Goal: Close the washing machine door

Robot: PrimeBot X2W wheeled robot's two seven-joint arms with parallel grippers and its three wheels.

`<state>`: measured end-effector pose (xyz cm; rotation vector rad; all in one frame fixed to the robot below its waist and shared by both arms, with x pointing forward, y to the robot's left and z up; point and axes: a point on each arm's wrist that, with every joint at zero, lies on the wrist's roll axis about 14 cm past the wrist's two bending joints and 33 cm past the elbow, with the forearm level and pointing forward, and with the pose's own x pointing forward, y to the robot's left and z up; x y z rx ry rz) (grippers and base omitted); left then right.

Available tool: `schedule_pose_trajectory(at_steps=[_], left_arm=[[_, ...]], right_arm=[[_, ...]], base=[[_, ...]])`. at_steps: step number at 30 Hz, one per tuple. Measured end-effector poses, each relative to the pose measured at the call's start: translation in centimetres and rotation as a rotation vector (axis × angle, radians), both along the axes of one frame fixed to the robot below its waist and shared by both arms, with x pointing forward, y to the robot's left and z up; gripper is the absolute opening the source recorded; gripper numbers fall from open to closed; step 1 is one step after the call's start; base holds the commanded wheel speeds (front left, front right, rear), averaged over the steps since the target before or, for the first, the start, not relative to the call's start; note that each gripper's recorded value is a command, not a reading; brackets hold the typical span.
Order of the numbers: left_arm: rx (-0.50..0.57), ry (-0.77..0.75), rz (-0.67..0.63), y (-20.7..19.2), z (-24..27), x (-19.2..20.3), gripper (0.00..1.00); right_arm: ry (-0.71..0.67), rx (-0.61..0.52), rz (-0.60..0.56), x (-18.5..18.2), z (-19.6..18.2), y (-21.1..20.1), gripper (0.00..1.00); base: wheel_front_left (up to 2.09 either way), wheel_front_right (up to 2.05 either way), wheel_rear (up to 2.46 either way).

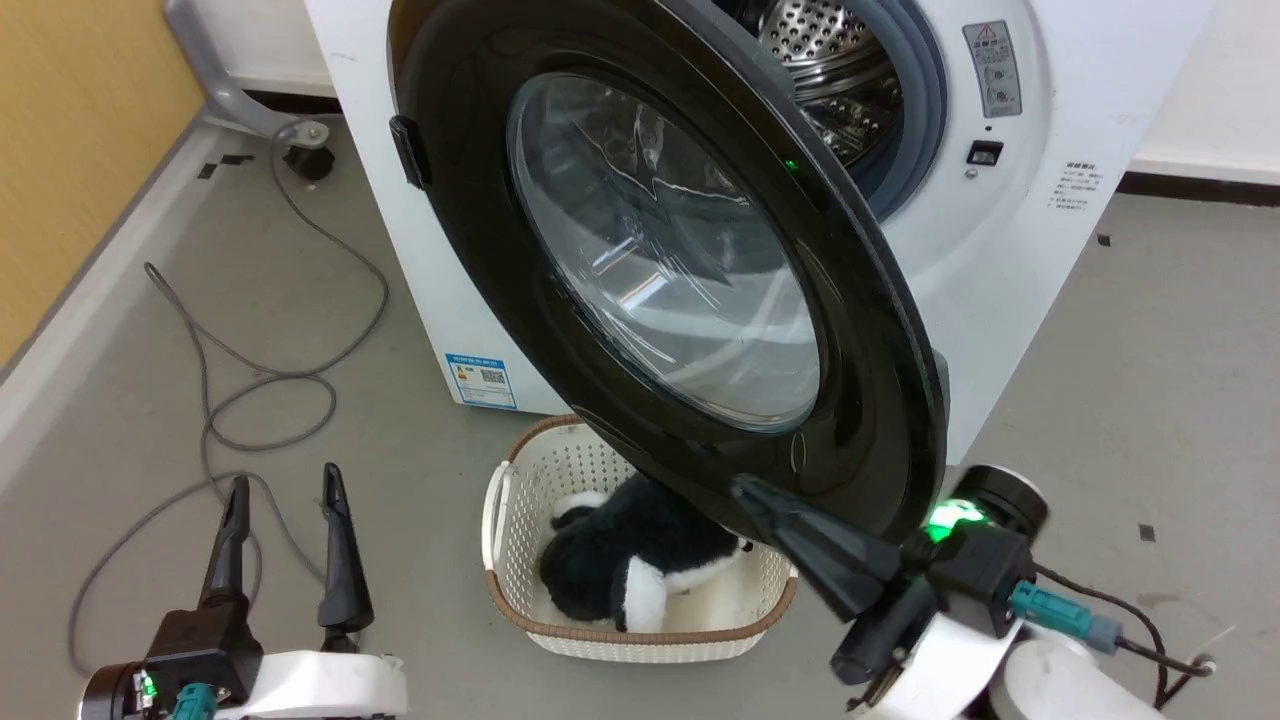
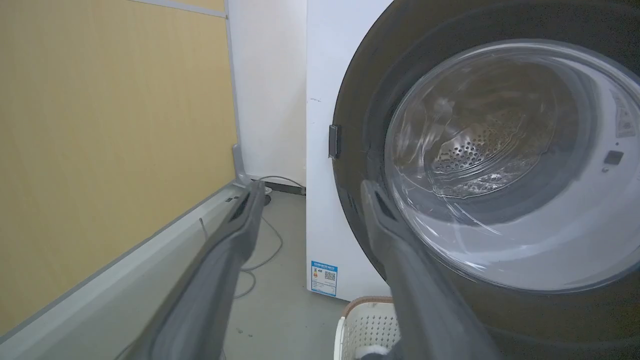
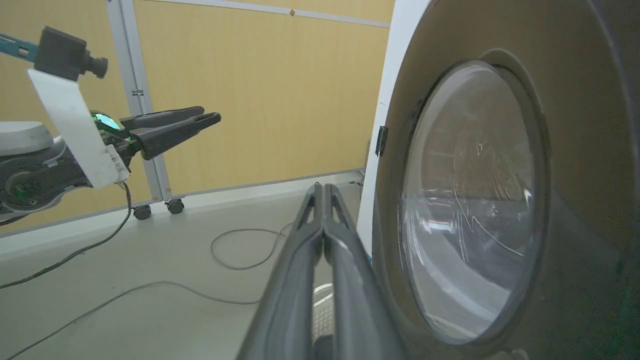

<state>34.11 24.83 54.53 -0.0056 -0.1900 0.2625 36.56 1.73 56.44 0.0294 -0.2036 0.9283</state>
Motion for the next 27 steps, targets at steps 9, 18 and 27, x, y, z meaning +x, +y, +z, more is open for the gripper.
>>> schedule_pose_trajectory(at_steps=[9, 18, 27], left_arm=[[-0.006, 0.021, -0.048, -1.8, -0.9, 1.7, 1.00], [-0.006, 0.040, -0.078, -3.0, -1.7, 3.3, 1.00], [-0.012, 0.060, -0.093, -3.6, -2.6, 5.4, 1.00]], right_arm=[[0.093, -0.005, -0.214, 4.6, -2.8, -5.4, 0.00], [0.123, 0.044, -0.406, 8.3, -3.5, -10.5, 0.00], [0.146, 0.127, -0.567, 13.3, -3.8, -14.2, 0.00]], base=[[0.00, 0.00, 0.00], [0.00, 0.00, 0.00], [0.00, 0.00, 0.00]])
